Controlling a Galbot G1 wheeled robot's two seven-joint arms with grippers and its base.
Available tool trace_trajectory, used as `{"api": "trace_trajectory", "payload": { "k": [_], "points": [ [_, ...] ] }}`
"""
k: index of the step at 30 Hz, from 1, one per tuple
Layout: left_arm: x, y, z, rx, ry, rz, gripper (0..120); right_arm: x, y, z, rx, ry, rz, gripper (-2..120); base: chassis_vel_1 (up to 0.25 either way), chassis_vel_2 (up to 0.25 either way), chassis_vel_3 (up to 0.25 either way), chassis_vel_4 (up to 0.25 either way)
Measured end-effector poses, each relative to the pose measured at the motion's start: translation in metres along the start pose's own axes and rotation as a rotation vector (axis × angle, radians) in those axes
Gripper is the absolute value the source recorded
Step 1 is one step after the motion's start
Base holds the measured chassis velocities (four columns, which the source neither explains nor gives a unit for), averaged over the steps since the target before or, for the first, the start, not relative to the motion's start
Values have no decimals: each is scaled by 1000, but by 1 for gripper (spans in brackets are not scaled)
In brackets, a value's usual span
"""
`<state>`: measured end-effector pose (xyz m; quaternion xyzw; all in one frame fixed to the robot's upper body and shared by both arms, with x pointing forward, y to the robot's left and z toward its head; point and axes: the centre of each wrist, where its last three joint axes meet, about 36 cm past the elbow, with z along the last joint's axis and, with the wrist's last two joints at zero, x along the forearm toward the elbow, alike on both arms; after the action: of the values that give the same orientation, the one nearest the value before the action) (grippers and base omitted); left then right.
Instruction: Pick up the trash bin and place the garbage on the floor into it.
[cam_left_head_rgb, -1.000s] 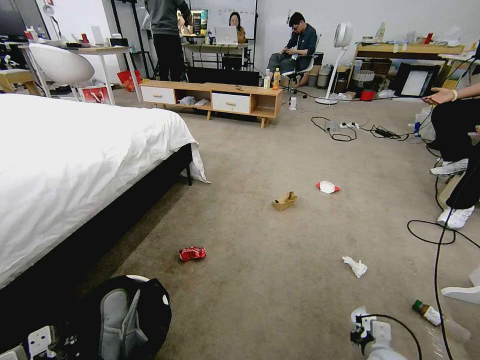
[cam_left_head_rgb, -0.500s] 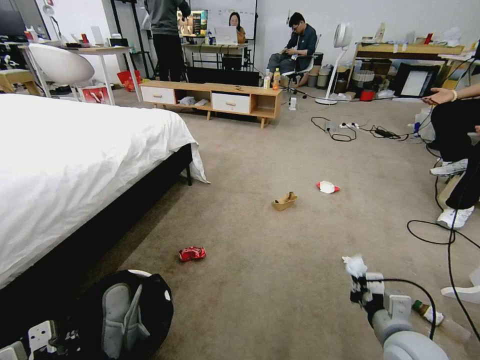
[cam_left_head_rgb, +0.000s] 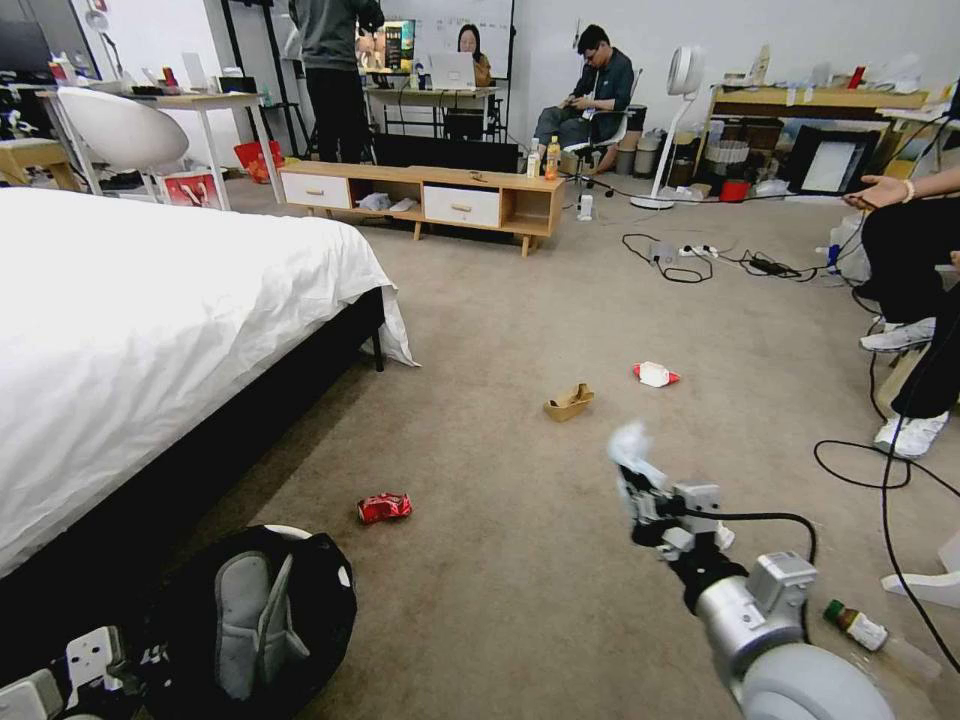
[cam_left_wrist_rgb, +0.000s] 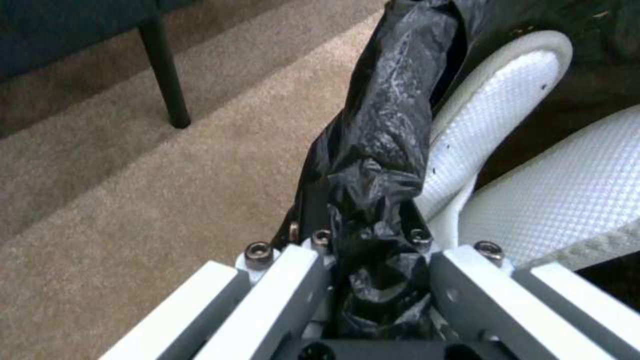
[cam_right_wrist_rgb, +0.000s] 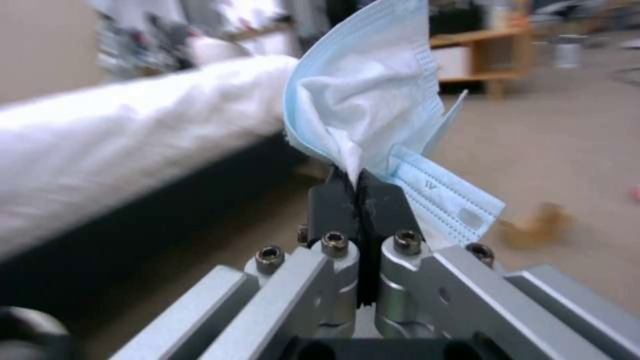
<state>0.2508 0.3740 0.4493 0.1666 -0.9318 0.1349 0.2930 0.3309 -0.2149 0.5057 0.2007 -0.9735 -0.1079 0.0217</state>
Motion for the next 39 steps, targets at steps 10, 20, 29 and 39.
{"api": "trace_trajectory", "payload": {
  "k": [10,20,29,39],
  "points": [
    [-2,-4,-1,-4,-2,7,2,-59,45,-15,-167,36,-283,0,0,0,0,0],
    [-5,-11,-1,-9,0,16,2,-81,82,-11,-161,181,-399,0,0,0,0,0],
    [-7,-14,-2,-13,-3,22,2,-98,107,-1,-161,343,-443,0,0,0,0,0],
    [-12,-17,-4,-9,-6,29,2,-104,144,19,-139,482,-472,0,0,0,0,0]
  ]
}}
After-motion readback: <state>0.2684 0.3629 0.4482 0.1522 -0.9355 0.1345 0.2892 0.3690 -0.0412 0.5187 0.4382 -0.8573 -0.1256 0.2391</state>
